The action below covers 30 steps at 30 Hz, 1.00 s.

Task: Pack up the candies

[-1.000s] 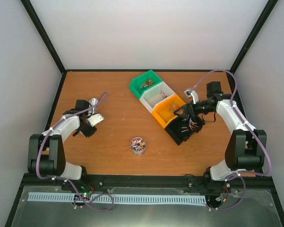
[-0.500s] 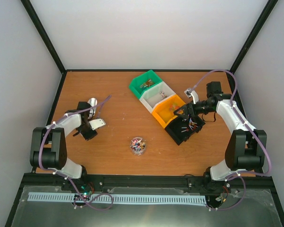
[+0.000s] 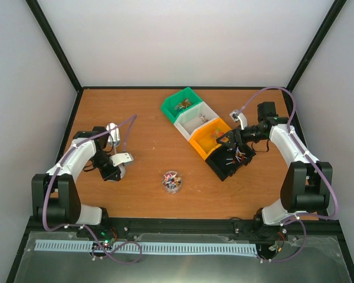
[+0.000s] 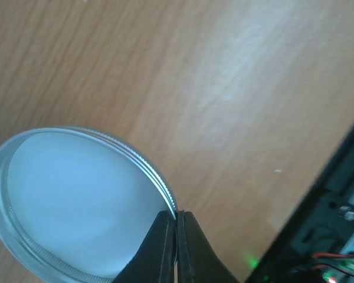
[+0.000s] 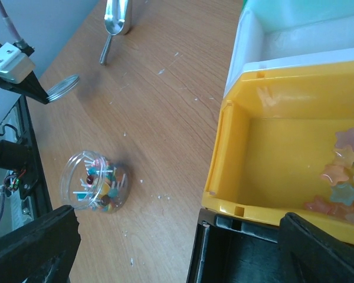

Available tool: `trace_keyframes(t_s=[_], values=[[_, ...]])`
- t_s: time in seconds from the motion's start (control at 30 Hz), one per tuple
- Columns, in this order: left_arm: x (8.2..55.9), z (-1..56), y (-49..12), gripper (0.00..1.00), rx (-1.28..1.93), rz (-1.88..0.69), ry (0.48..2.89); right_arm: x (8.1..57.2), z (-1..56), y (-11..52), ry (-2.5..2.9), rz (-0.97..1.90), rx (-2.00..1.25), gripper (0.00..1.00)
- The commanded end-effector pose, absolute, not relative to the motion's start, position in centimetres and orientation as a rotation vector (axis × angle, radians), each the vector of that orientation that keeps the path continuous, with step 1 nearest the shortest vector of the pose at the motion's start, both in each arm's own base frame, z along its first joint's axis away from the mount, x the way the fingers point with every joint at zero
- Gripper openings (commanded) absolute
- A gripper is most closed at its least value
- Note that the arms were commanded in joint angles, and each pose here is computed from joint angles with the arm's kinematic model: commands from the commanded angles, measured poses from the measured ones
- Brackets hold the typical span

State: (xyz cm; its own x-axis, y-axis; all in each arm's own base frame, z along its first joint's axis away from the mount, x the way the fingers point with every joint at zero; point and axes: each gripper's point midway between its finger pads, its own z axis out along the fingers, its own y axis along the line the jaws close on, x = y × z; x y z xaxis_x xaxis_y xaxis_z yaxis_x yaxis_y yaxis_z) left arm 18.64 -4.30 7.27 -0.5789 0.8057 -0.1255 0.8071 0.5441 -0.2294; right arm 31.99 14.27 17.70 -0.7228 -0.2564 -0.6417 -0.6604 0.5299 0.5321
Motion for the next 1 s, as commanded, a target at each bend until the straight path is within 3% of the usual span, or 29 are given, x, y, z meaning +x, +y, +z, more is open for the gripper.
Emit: trace_keyframes(t_s=[0.0, 0.4, 0.57, 0.8, 0.97], values=[[16.3, 11.3, -7.2, 0.01, 1.494, -0.719, 2.638, 31.6, 18.8, 15.0, 2.208, 1.137, -0.797, 0.90], [17.3, 21.3, -19.1, 0.01, 1.585, -1.123, 2.149, 28.8, 24.9, 20.3, 1.793, 0.899, -1.212, 0.85], [16.0, 25.9, -22.6, 0.01, 1.556, -1.412, 1.905, 26.5, 26.1, 23.5, 1.635, 0.881, -1.375, 0.70], [13.0, 29.0, -24.9, 0.01, 1.555, -1.700, 1.723, 21.2, 27.5, 27.7, 1.397, 0.922, -1.571, 0.63], [11.9, 28.9, -25.0, 0.01, 1.577, -1.723, 1.689, 17.7, 28.2, 29.2, 1.273, 0.915, -1.699, 0.58]])
